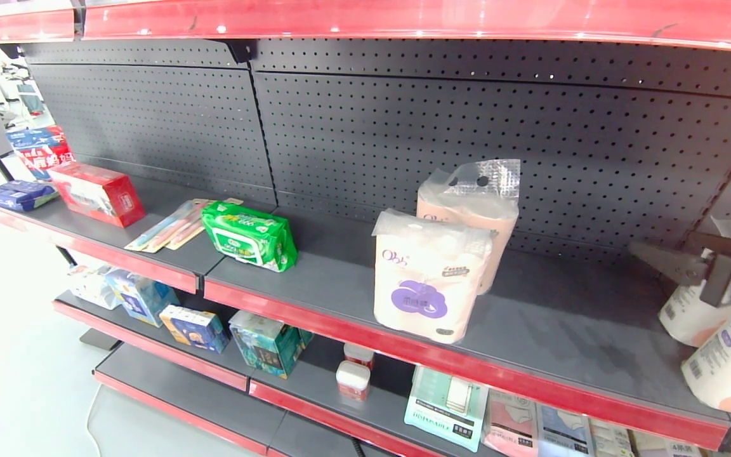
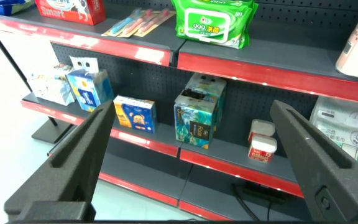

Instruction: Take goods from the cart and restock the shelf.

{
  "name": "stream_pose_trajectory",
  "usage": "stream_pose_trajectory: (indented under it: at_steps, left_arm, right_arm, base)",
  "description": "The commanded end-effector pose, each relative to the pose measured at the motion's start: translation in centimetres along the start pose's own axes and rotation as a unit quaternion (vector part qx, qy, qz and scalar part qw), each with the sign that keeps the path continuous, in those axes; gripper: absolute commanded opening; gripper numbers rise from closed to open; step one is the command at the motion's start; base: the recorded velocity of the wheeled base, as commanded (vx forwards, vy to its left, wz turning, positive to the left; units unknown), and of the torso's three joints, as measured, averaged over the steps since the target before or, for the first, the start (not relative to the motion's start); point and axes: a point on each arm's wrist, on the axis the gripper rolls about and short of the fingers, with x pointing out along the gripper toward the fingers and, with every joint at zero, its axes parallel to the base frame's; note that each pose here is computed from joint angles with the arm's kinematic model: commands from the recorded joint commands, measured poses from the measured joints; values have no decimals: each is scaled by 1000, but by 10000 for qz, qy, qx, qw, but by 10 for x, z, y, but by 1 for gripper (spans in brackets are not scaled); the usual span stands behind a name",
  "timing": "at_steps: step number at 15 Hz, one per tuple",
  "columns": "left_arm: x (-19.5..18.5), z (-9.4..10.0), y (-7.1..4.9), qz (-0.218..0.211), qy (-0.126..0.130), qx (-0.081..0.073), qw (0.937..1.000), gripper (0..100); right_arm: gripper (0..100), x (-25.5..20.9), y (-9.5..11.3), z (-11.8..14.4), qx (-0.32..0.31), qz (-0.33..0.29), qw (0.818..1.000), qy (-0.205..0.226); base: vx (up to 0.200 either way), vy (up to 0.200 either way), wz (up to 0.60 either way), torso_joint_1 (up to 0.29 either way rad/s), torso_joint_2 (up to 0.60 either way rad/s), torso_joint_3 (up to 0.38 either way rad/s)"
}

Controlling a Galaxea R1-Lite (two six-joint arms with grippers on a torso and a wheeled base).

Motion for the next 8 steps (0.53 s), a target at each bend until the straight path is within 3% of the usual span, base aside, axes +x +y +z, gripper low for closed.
stream_pose_trajectory:
  at_steps: [1, 3, 5, 8]
  left_arm:
    - [0, 0, 0, 11, 2, 0, 10000, 100]
    - [0, 0, 0, 3, 2, 0, 10000, 100]
    - [0, 0, 0, 3, 2, 0, 10000, 100]
    - [0, 0, 0, 11, -6, 0, 10000, 100]
  right_arm:
    - [100, -79, 19, -31, -630, -762, 9950, -125]
    - [100, -114, 29, -65, -685, -1437, 9869, -268]
    - [100, -134, 37, -84, -761, -1478, 9840, -641]
    - [100, -149, 44, -118, -795, -1512, 9818, -826]
  base:
    - [0, 0, 0, 0, 0, 0]
    - [0, 0, 0, 0, 0, 0]
    - [0, 0, 0, 0, 0, 0]
    - [0, 0, 0, 0, 0, 0]
